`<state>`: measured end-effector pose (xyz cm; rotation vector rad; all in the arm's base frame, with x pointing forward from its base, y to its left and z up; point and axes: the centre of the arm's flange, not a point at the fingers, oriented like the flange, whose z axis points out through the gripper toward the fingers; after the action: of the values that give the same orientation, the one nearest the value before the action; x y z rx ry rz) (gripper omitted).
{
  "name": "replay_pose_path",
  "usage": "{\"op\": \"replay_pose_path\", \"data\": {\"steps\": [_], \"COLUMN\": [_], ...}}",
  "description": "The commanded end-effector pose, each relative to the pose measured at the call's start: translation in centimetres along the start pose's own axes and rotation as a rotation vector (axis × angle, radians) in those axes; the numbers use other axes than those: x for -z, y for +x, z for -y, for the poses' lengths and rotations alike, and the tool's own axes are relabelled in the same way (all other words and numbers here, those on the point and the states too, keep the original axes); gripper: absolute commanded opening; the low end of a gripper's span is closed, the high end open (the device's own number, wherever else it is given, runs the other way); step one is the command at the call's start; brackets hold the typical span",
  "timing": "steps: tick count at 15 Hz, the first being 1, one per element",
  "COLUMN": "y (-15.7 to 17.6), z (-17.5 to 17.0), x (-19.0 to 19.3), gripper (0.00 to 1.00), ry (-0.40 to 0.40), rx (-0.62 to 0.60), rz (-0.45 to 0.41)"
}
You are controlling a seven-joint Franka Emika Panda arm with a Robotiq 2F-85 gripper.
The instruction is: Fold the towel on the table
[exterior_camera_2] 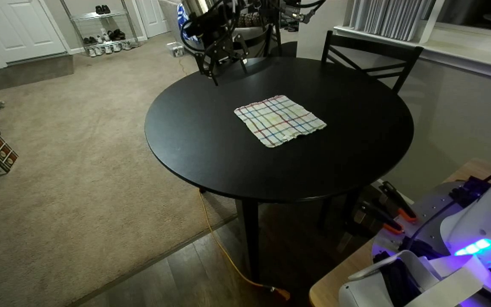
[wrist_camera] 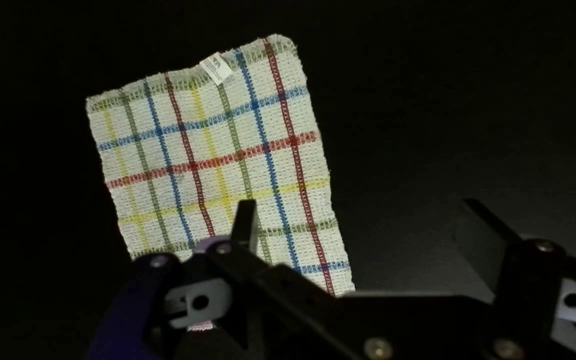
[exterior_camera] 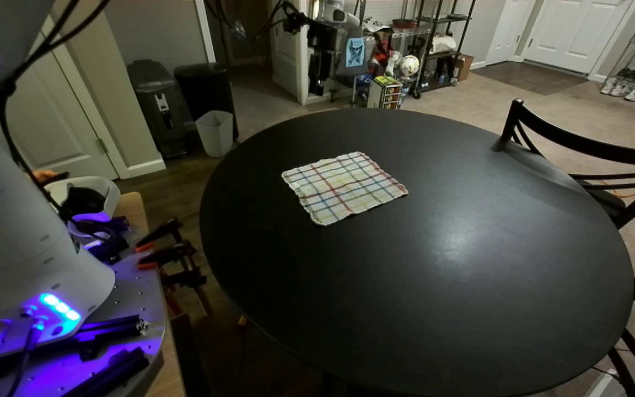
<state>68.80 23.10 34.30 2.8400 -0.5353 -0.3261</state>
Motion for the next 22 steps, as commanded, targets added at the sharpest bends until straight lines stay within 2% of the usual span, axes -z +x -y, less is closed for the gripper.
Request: {"op": "replay_pose_path", "data": {"steps": [1, 6, 8, 9, 17, 20, 22], "y": [2.8, 6.1, 6.2, 4.2, 4.6, 5.0, 5.7], "z": [0.8, 1.2, 1.0, 0.0, 0.3, 0.4, 0.9], "x": [-0.9, -4.0, -4.9, -5.6, -6.0, -6.5, -7.2], "gripper": [1.00, 1.00, 1.00, 1.00, 1.00, 1.00, 1.00], "ry": [0.000, -0.051, -0.058, -0.069, -0.067, -0.014, 0.016], "rx": [-0.008, -0.050, -0.041, -0.066, -0.067, -0.055, -0.046], "rz": [0.009, 0.067, 0.102, 0.060, 0.074, 0.019, 0.027]}}
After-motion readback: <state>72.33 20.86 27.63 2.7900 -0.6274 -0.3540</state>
